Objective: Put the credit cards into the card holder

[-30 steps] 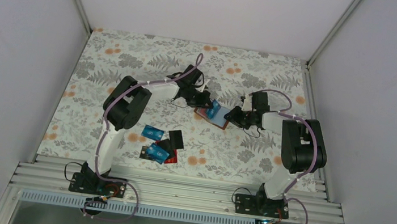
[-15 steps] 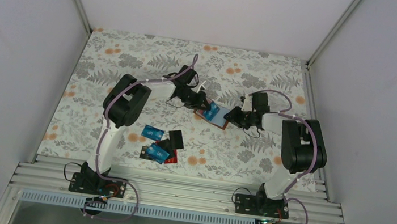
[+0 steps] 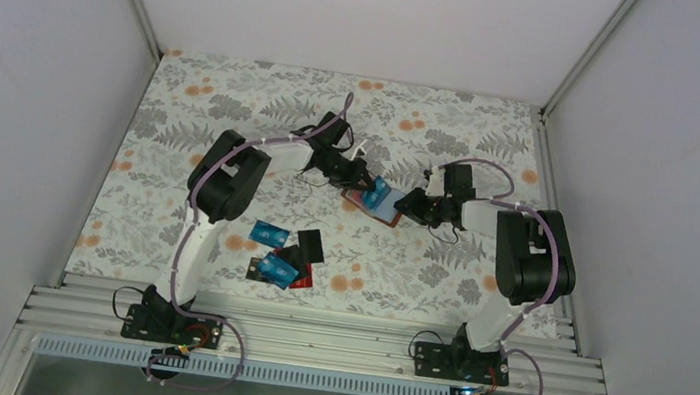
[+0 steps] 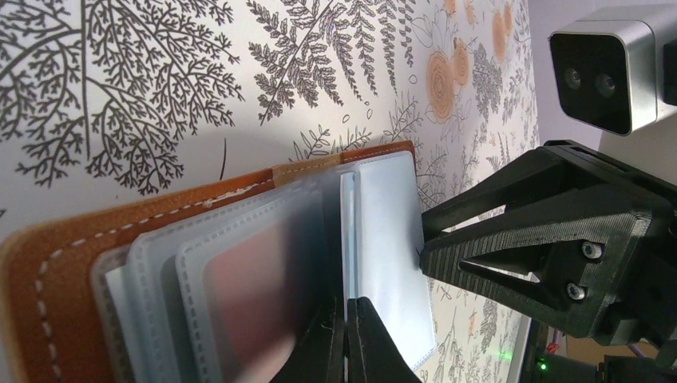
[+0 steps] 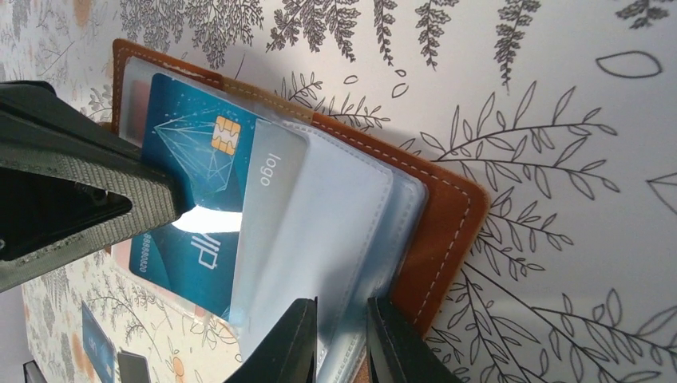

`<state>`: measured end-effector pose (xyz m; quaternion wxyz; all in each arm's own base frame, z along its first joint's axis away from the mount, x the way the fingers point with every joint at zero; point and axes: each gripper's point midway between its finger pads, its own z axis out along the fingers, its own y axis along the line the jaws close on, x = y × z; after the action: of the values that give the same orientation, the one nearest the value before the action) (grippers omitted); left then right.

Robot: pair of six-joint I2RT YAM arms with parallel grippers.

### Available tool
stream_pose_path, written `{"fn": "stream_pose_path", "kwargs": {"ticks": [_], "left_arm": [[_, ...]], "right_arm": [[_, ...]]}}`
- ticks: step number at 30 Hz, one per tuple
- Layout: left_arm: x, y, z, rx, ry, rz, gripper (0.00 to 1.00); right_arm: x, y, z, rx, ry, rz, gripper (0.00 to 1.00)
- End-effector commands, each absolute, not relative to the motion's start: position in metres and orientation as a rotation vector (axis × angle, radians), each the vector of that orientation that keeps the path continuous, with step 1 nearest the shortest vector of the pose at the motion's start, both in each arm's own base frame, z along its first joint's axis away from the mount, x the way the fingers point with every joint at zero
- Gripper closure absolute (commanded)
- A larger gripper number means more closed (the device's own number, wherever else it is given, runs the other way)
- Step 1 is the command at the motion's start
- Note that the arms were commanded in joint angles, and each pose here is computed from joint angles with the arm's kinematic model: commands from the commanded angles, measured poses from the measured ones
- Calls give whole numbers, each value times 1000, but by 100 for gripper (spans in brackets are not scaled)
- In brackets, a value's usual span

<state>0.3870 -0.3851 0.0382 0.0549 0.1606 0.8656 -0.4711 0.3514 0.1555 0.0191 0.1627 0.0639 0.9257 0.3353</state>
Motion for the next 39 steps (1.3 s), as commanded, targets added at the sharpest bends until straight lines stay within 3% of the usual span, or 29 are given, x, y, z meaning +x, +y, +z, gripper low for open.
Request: {"fn": "stream_pose_path", "kwargs": {"ticks": [1, 23, 31, 39], "left_arm": [[385, -388, 22, 541, 2638, -1415, 98], [358, -404, 25, 389, 2733, -1366, 98], [354, -404, 14, 328, 2778, -1285, 98], [355, -404, 21, 335, 2779, -1167, 97]], "right_arm": [[309, 141, -35, 258, 2854, 839, 80], [308, 140, -31, 276, 2838, 836, 80], [305, 135, -12, 260, 2804, 799, 68], [294, 118, 4, 289, 2778, 669, 71]]}}
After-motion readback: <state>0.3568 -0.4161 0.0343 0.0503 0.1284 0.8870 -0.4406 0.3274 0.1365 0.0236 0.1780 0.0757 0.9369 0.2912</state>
